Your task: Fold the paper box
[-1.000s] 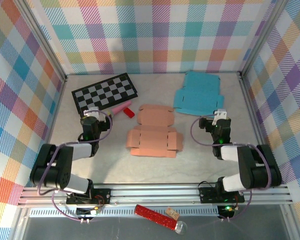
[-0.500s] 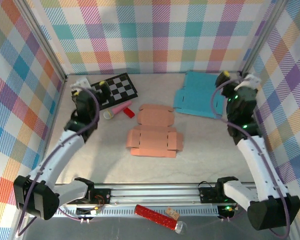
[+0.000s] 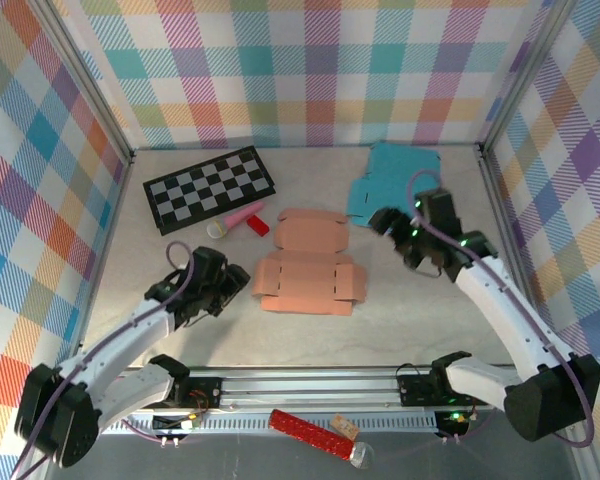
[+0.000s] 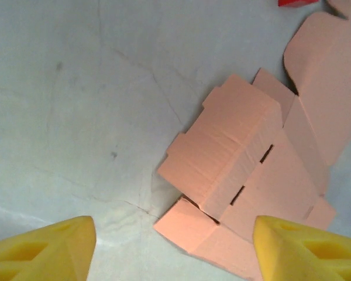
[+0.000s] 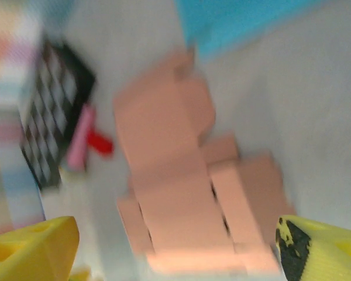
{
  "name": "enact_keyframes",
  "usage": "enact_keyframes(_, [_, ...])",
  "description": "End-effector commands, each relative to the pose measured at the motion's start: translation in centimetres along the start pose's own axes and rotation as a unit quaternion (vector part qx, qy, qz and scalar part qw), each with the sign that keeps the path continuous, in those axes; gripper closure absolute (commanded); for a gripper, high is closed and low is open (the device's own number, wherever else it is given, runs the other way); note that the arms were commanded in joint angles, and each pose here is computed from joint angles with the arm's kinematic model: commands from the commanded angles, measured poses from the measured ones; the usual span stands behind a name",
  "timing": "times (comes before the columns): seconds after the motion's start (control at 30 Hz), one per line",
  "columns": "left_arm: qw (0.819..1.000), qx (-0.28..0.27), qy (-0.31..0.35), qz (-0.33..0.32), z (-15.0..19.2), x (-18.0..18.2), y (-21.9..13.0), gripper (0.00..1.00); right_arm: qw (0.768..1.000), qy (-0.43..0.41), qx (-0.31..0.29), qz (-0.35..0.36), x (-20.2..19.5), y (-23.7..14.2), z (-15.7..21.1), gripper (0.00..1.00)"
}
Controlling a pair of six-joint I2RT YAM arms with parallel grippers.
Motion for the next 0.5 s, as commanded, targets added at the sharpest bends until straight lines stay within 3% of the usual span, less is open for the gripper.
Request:
enact_keyframes(0.0, [0.99,0.024,-0.095,0.097,1.3,-1.8,1.0,0.33,0.994,0.031,0.06,-0.091,1.5,-0.7,3.0,0.21])
enact_keyframes(0.33, [0.985,0.028,-0.131,0.107,3.8,-1.6,4.1,0.36,0.984,0.09,0.118,-0.098,-1.3,2.6,5.8,0.31])
enact_keyframes(0.47, [0.984,0.012,-0.139,0.111,3.5,-2.0,4.9,0.42,0.982,0.097,0.134,-0.094,-1.5,3.5,6.1,0.34])
Point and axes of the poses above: each hand's point on the last joint's axis, 136 mm out from that joint toward the fingers, its own y axis out along the fingers, its own x axis along the line the jaws close on, z = x × y, the point moved 5 cm from there along -y, back along the fingers, and after that the axes turned 1 degree about y, right-handed, at the moved point
